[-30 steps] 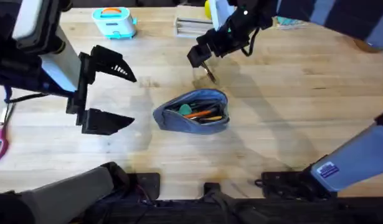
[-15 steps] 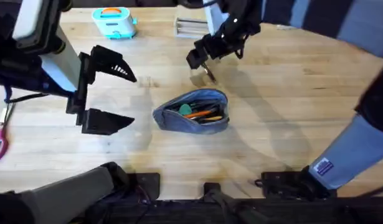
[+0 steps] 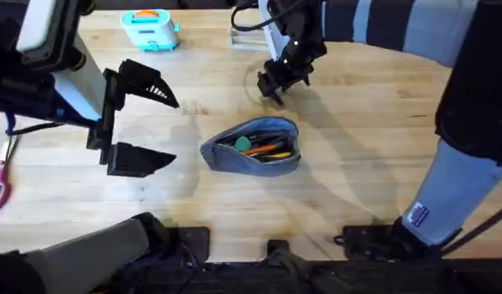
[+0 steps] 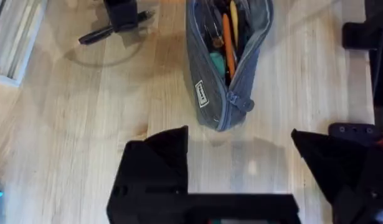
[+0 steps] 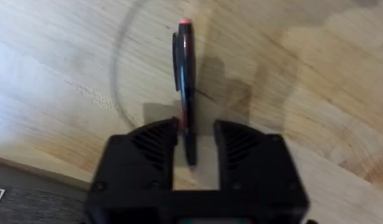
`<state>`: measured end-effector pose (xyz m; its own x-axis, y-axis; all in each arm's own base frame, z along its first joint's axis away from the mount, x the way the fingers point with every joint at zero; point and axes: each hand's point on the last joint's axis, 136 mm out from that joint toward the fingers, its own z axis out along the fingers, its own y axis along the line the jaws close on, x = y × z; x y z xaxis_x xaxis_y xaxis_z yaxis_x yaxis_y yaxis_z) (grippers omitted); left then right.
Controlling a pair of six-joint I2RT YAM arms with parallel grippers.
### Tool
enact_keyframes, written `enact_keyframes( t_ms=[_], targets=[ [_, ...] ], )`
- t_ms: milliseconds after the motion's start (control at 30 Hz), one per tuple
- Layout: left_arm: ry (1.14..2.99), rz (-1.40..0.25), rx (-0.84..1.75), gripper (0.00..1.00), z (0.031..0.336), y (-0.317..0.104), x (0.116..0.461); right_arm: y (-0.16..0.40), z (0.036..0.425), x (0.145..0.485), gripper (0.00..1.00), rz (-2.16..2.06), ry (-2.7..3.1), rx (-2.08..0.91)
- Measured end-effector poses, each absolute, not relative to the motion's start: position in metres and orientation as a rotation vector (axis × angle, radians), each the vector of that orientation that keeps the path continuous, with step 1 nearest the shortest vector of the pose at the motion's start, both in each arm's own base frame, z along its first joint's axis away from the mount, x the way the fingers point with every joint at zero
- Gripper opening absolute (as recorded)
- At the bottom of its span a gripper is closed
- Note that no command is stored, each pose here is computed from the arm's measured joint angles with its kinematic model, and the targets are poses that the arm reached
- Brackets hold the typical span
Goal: Unzip the bag, pick up the pens from the table one at a time and place them inside, then zip the bag closed.
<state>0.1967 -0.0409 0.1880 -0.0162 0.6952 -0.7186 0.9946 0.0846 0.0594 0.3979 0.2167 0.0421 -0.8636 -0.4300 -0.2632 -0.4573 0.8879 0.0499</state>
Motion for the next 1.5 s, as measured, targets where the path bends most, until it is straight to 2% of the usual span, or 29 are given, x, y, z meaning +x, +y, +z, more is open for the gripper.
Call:
enact_keyframes(
  t_ms=[33,67,100,133,400,533,567,600,800,1033,1367,1500],
  targets=[
    [1.772,-0.647,1.669,0.993,0.188,-0.041,0.197,0.217,0.042,0.398,0.284,0.161,2.811,-0.672],
    [1.772,-0.647,1.669,0.993,0.188,-0.041,0.197,0.217,0.042,0.397,0.143,0.164,2.814,-0.669],
    [1.772,-0.647,1.669,0.993,0.188,-0.041,0.197,0.217,0.041,0.398,0.064,0.16,2.813,-0.669],
    [1.772,-0.647,1.669,0.993,0.188,-0.041,0.197,0.217,0.042,0.398,0.045,0.164,2.811,-0.667],
    [1.772,-0.647,1.669,0.993,0.188,-0.041,0.197,0.216,0.044,0.4,0.036,0.164,2.81,-0.663],
    [1.772,-0.647,1.669,0.993,0.188,-0.041,0.197,0.217,0.059,0.413,0.033,0.159,2.755,-0.704],
    [1.772,-0.647,1.669,0.993,0.188,-0.041,0.197,0.217,0.066,0.417,0.033,0.15,2.734,-0.719],
    [1.772,-0.647,1.669,0.993,0.188,-0.041,0.197,0.212,0.096,0.422,0.03,0.088,2.673,-0.798],
    [1.772,-0.647,1.669,0.993,0.188,-0.041,0.197,0.208,0.174,0.422,0.029,0.033,2.49,-0.918],
    [1.772,-0.647,1.669,0.992,0.188,-0.041,0.197,0.195,0.228,0.391,0.029,-0.018,2.354,-1.113],
    [1.773,-0.651,1.668,0.994,0.188,-0.041,0.196,0.206,0.256,0.347,0.03,0.125,2.176,-1.397],
    [1.774,-0.652,1.668,0.993,0.188,-0.041,0.196,0.205,0.254,0.326,0.03,0.147,2.109,-1.501]
  ],
)
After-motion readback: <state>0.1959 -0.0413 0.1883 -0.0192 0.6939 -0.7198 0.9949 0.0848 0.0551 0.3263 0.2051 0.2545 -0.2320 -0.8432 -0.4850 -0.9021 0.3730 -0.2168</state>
